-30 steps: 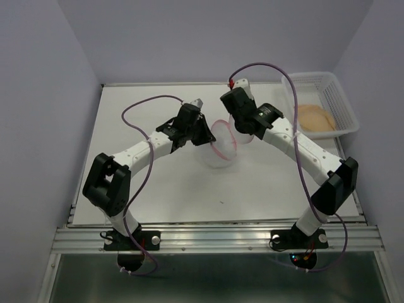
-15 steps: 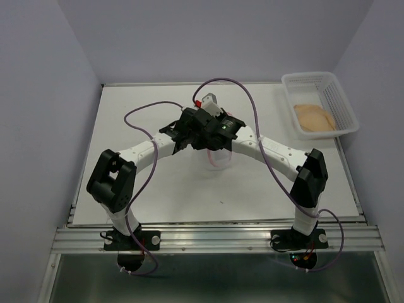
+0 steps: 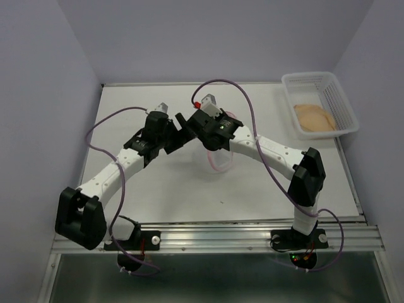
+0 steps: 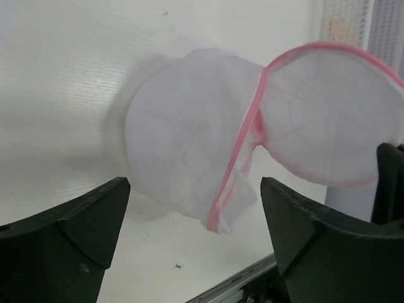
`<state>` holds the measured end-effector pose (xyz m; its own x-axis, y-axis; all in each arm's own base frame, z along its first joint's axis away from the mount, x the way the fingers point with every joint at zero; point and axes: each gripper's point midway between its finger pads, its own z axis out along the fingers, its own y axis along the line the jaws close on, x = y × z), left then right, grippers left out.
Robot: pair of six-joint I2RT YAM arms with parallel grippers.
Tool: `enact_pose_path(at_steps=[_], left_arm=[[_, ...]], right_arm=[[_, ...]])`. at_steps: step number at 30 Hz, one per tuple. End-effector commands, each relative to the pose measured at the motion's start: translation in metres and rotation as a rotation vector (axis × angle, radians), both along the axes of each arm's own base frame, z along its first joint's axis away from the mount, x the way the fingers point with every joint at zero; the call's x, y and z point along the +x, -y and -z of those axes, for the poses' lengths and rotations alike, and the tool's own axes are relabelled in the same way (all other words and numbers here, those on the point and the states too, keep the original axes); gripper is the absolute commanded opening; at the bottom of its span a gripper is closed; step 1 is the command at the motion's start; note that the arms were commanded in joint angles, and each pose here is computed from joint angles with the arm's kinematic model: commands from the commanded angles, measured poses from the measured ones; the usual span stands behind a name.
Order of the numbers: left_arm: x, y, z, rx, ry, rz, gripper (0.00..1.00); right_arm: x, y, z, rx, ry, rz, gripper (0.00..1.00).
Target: Unzip the laundry bag and remove the bra
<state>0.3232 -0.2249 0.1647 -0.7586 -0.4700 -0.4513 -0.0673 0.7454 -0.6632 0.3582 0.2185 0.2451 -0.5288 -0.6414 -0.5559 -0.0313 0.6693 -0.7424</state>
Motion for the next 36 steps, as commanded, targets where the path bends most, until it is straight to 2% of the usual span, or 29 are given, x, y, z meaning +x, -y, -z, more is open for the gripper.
enact_pose_path(at_steps=[1, 6, 14, 18, 19, 24, 26, 28, 31, 33, 35, 36], left_arm=[[-0.004, -0.027, -0.021, -0.005, 0.058, -0.069, 0.99], [-0.016, -0.077, -0.009, 0.034, 0.013, -0.188, 0.99], [-0.034, -0.161, 0.000, 0.076, -0.018, -0.434, 0.99], [-0.036, -0.171, -0.001, 0.071, -0.023, -0.448, 0.99], [-0.036, -0.170, -0.001, 0.072, -0.025, -0.436, 0.99], [-0.036, -0.176, 0.003, 0.081, -0.036, -0.456, 0.99], [-0.034, -0.175, 0.003, 0.074, -0.030, -0.453, 0.99], [-0.034, -0.174, 0.006, 0.070, -0.031, -0.451, 0.99], [-0.035, -0.176, 0.010, 0.077, -0.037, -0.460, 0.99], [-0.035, -0.177, 0.011, 0.075, -0.035, -0.461, 0.99], [-0.036, -0.175, 0.011, 0.070, -0.033, -0.455, 0.99], [-0.035, -0.175, 0.010, 0.068, -0.028, -0.452, 0.99]], right_arm=[[0.000, -0.011, -0.016, -0.028, 0.058, -0.008, 0.07], [-0.009, -0.035, -0.018, -0.125, 0.075, -0.063, 0.09], [-0.042, -0.094, 0.029, -0.222, 0.032, -0.164, 0.13], [-0.063, -0.115, 0.048, -0.215, 0.000, -0.210, 0.29], [-0.073, -0.127, 0.053, -0.194, -0.018, -0.241, 0.38], [-0.109, -0.168, 0.058, -0.023, -0.087, -0.355, 0.41], [-0.121, -0.183, 0.047, 0.091, -0.106, -0.407, 0.55], [-0.134, -0.201, 0.051, 0.215, -0.196, -0.477, 0.68], [-0.151, -0.217, 0.043, 0.362, -0.275, -0.585, 0.73], [-0.160, -0.224, 0.025, 0.468, -0.281, -0.646, 0.81], [-0.161, -0.220, 0.023, 0.497, -0.268, -0.647, 0.94], [-0.155, -0.216, 0.007, 0.551, -0.228, -0.635, 1.00]])
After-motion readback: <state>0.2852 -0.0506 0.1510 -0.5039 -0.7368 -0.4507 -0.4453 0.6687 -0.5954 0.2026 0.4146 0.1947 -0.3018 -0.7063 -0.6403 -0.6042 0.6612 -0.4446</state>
